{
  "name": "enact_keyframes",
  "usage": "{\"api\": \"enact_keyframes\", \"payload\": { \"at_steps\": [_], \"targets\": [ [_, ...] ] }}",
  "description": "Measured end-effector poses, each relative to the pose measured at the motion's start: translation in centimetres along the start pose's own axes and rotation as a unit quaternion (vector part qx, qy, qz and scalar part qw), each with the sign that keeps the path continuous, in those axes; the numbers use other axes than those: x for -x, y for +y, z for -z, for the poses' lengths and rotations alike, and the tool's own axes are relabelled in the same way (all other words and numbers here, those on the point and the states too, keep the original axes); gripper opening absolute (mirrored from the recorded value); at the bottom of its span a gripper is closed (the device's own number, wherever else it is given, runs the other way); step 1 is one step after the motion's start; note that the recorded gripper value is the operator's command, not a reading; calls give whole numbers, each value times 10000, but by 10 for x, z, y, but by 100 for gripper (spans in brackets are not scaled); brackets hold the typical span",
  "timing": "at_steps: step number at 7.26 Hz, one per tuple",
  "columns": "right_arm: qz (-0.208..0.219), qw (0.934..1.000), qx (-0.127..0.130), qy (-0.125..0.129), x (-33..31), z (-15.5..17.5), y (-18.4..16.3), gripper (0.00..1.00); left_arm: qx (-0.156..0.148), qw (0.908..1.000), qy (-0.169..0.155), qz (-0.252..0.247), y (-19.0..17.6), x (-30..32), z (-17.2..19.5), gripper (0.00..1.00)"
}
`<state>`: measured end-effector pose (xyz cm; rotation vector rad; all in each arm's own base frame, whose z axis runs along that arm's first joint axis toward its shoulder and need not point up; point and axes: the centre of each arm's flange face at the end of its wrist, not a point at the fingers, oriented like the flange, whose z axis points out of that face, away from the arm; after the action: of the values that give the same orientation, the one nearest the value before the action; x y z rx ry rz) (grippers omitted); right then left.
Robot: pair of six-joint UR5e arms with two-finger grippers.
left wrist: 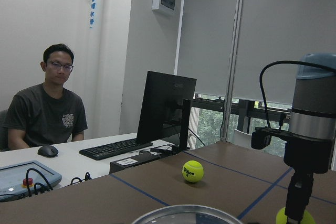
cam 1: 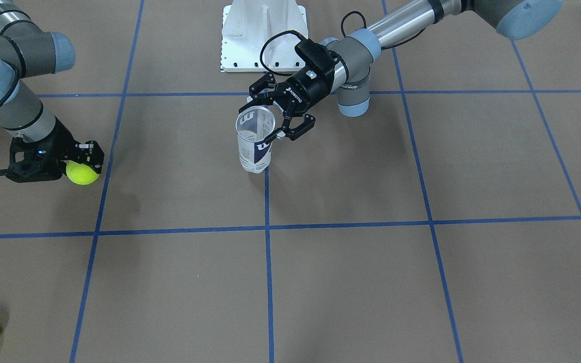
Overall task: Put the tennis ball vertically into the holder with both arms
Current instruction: 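Carry the ball with the right gripper over the upright tube's opening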
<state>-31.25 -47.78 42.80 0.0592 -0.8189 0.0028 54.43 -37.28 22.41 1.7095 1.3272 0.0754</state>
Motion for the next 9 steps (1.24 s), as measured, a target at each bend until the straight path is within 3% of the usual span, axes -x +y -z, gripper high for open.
{"api": "enact_keyframes", "payload": {
  "at_steps": [2,5,9],
  "targets": [
    [-111,9993,-213,-281,41,32,-8,0,-15,9998,35,-209,5,-2,2,74],
    [-506,9973,-283,-451,118,77,-32,0,26,9997,111,-194,14,-13,8,74],
    [-1045,9882,-364,-1055,197,134,-42,0,71,9997,138,-163,20,-15,13,77]
  ]
}}
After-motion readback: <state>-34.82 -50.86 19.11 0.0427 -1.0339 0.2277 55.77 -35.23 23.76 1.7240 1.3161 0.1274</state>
